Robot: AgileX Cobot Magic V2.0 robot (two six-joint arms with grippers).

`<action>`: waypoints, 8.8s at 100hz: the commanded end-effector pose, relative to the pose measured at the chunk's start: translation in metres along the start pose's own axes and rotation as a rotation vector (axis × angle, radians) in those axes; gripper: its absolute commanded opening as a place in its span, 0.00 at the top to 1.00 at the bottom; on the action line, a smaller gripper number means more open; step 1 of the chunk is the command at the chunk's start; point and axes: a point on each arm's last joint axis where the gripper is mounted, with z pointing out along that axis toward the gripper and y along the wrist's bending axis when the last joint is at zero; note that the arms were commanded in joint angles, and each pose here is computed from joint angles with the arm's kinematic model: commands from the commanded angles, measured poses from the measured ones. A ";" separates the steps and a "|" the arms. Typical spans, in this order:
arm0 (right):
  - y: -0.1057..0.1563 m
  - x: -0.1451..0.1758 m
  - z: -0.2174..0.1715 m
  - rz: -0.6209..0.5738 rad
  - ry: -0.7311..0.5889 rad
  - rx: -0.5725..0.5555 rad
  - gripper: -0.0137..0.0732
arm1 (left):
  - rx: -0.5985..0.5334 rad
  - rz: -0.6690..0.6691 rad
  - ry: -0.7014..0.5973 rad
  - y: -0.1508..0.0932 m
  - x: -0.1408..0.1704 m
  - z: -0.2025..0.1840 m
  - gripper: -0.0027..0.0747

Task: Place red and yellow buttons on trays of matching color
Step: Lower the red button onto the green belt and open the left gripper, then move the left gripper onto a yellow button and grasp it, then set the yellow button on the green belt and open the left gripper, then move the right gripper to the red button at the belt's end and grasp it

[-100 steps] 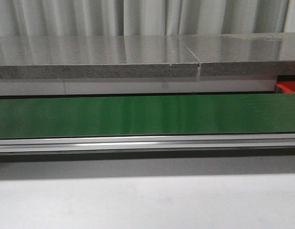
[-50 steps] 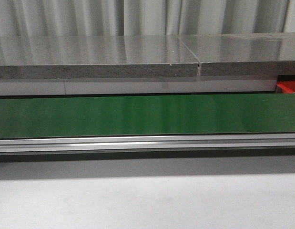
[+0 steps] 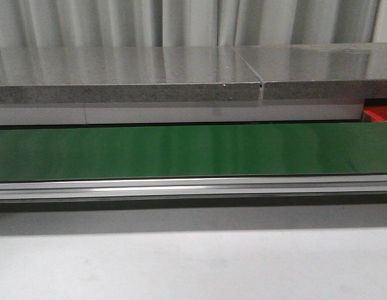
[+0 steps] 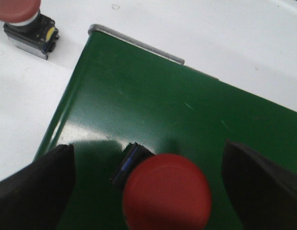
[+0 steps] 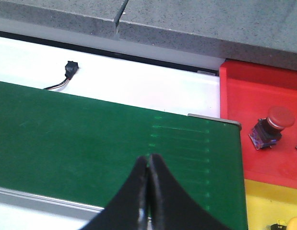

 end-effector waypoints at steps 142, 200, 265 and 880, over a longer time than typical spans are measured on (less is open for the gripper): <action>-0.002 -0.015 -0.007 -0.006 -0.099 0.028 0.92 | -0.274 -0.240 -0.096 0.141 -0.082 0.024 0.16; -0.002 -0.015 -0.007 -0.006 -0.099 0.028 0.92 | -0.287 -0.233 -0.043 0.153 -0.092 0.060 0.17; -0.002 -0.015 -0.007 -0.006 -0.099 0.028 0.92 | -0.264 -0.229 -0.131 0.133 -0.104 0.005 0.99; 0.040 -0.055 0.151 -0.108 0.453 -0.314 0.69 | 0.317 0.279 -0.681 0.019 0.145 -0.187 0.99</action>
